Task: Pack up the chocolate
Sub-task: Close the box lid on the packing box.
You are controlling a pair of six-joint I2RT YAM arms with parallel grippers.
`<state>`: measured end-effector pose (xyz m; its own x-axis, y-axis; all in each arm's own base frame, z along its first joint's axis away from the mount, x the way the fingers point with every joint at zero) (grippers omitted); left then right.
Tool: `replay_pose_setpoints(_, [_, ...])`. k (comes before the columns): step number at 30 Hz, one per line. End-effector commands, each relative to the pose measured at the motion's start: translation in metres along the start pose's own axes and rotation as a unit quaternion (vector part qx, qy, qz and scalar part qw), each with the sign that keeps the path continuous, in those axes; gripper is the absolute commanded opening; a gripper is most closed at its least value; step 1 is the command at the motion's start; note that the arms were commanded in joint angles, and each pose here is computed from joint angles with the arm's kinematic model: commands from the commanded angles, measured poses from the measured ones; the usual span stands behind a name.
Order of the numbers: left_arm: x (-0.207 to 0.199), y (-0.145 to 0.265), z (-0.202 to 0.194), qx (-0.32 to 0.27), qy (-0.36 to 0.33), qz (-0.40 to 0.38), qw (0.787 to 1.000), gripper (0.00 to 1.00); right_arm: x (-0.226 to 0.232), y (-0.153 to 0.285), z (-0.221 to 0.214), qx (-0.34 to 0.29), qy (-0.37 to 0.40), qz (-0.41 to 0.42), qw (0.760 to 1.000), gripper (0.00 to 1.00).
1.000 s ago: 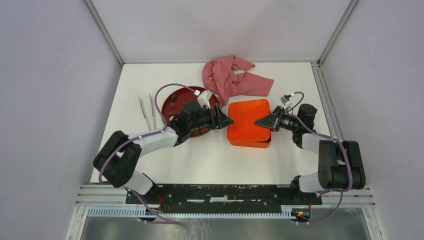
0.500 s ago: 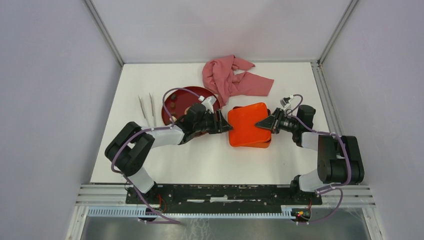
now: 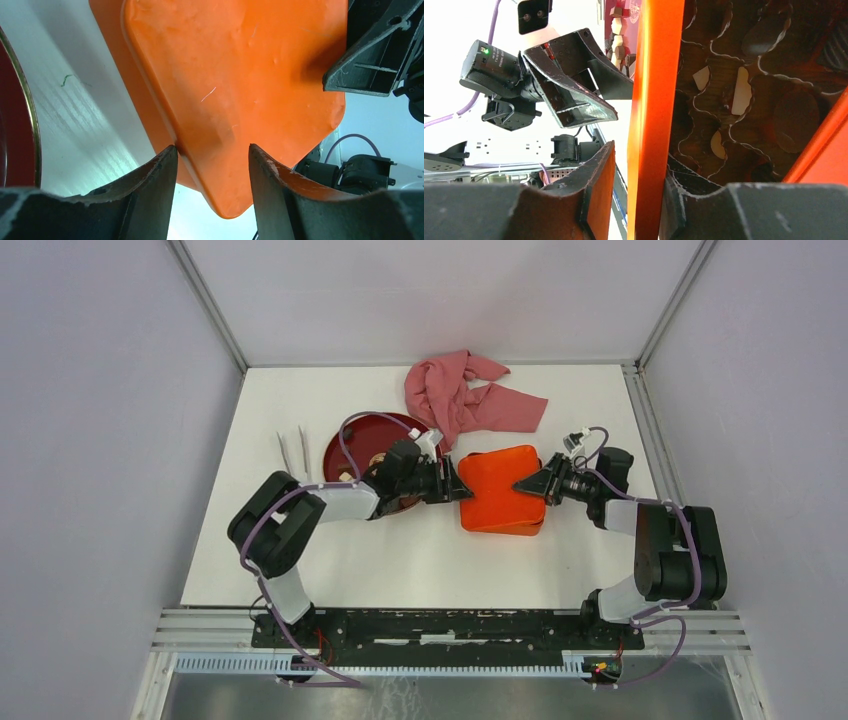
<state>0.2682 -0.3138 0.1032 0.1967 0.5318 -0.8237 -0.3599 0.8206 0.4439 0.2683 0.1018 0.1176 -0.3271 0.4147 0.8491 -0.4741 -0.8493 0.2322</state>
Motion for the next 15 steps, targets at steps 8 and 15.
replay_pose_setpoints(8, [-0.013, -0.018, 0.020, 0.008, -0.027, 0.001, 1.000, 0.60, -0.005, 0.000, 0.017, 0.016, 0.085, -0.023, 0.996, 0.41])
replay_pose_setpoints(15, [-0.014, -0.022, 0.028, 0.009, -0.035, 0.016, 0.999, 0.60, -0.011, 0.002, 0.024, 0.030, 0.123, -0.051, 0.991, 0.45])
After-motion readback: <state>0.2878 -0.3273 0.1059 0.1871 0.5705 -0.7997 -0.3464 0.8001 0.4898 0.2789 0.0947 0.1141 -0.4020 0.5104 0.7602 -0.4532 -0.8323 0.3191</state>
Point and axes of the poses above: each gripper's point midway between its finger pads, its own y axis back along the fingers, its own x axis along the line the jaws close on, z = x × y, the point moved 5 cm from there along y, back along the fingers, and after that the axes turned 11 degrees about y, right-handed, at the moved point
